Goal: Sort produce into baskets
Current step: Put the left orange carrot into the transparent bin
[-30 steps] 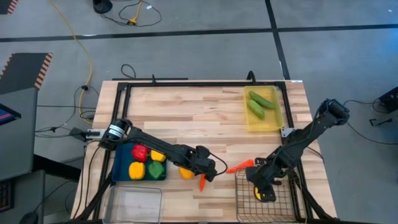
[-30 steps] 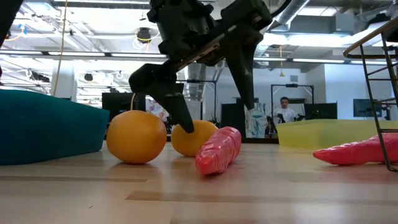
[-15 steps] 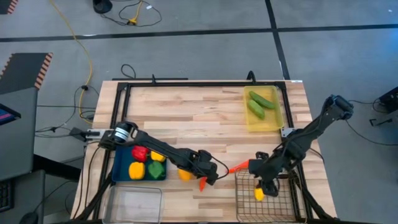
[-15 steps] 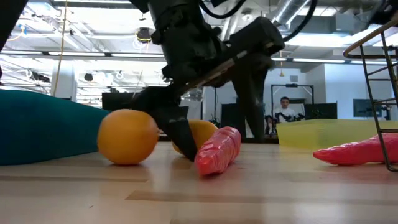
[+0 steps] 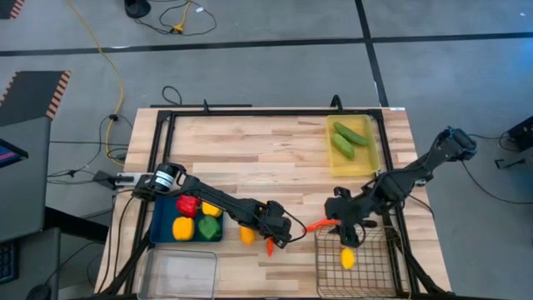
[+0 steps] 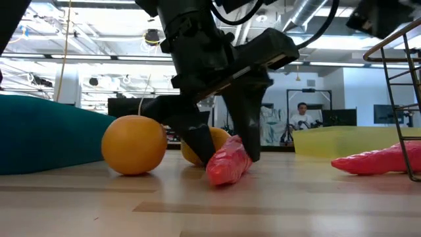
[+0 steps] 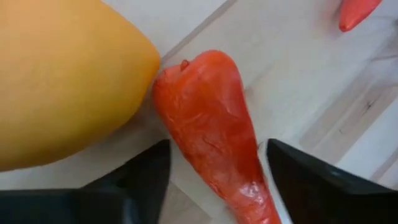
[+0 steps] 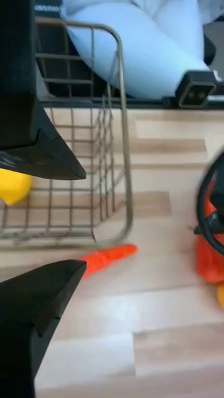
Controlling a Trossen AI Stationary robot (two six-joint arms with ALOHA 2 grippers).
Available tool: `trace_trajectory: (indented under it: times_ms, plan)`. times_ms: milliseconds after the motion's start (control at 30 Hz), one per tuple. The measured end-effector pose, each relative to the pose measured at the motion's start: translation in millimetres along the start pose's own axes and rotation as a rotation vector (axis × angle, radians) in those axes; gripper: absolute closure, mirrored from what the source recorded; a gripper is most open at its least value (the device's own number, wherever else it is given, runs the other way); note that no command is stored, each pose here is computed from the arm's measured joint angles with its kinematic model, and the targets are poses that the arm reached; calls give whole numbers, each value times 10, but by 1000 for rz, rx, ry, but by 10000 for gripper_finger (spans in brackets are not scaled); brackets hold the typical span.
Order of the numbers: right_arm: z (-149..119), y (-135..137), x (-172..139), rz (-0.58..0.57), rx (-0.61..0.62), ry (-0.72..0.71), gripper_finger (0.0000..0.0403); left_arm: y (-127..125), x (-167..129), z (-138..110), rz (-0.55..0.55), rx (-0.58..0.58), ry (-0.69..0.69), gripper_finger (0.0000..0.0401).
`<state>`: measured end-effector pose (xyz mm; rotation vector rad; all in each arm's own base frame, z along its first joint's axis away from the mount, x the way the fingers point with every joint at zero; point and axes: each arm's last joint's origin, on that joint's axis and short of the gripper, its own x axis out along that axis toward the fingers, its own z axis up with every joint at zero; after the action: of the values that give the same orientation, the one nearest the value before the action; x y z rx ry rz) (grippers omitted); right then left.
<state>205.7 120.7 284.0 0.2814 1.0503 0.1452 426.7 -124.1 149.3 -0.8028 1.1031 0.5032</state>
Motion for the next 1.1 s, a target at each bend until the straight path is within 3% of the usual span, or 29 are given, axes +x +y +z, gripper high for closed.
trace_trajectory:
  times_ms: [200,333,700,1100]
  plan:
    - [84,-127,3,-30,26,-17,154,-3,2,-1,-13,39,21,261]
    - [115,-192,2,-48,48,-19,154,-5,-14,-1,-14,65,22,300]
    - [130,-235,2,-62,64,-16,154,-9,-441,37,-31,148,7,270]
    - [130,-233,2,-61,63,-17,154,14,-1388,-164,-158,224,101,267]
